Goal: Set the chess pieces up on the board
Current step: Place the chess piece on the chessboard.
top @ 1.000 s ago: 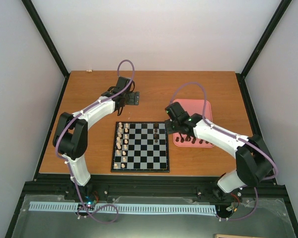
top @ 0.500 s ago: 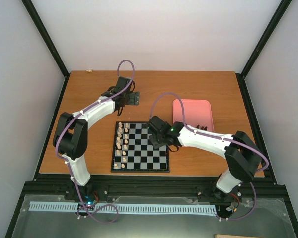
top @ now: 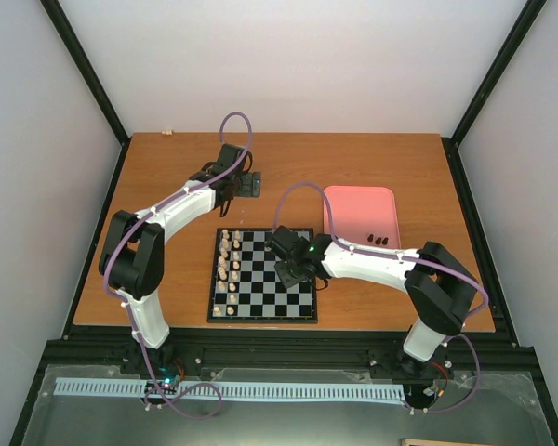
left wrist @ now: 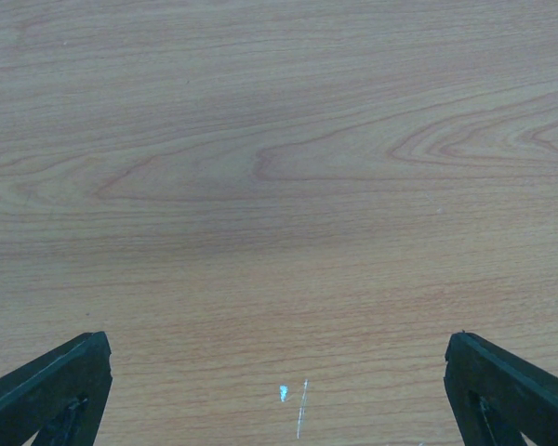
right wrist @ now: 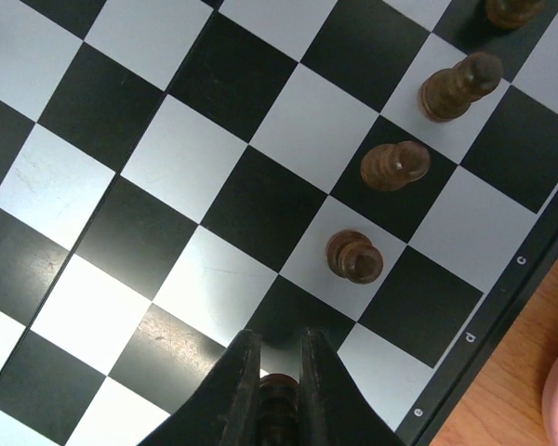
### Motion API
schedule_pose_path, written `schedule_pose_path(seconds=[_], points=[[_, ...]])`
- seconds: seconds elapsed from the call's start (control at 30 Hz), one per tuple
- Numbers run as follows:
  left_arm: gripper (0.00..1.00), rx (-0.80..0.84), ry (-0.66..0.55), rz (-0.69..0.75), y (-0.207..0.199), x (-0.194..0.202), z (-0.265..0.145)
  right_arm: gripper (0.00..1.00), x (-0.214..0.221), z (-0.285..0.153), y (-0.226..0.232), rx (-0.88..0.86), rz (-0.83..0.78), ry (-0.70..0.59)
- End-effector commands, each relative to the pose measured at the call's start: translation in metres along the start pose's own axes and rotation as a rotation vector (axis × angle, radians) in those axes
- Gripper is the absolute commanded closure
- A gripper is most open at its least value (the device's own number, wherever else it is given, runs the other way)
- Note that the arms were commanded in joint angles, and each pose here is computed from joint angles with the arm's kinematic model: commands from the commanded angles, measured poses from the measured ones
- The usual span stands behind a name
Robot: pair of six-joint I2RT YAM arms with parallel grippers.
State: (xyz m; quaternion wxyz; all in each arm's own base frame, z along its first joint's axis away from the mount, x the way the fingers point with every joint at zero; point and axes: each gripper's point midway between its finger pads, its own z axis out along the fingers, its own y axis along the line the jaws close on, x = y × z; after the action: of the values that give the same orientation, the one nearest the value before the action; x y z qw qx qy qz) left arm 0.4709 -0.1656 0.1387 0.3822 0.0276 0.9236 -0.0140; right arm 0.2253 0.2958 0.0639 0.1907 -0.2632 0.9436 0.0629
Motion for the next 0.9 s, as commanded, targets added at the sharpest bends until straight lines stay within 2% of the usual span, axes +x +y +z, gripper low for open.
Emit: schedule_pose_path(seconds=[0.0, 0.87], points=[[0.0, 0.004, -0.027, -0.022, 0.0, -0.015, -0.002, 0.93, -0.001, 0.005, 0.007, -0.017, 0.007, -0.007], [0.0, 0.001, -0.025, -0.017, 0.0, -0.014, -0.002, 0.92, 0.002, 0.026, -0.002, 0.048, 0.004, -0.011]])
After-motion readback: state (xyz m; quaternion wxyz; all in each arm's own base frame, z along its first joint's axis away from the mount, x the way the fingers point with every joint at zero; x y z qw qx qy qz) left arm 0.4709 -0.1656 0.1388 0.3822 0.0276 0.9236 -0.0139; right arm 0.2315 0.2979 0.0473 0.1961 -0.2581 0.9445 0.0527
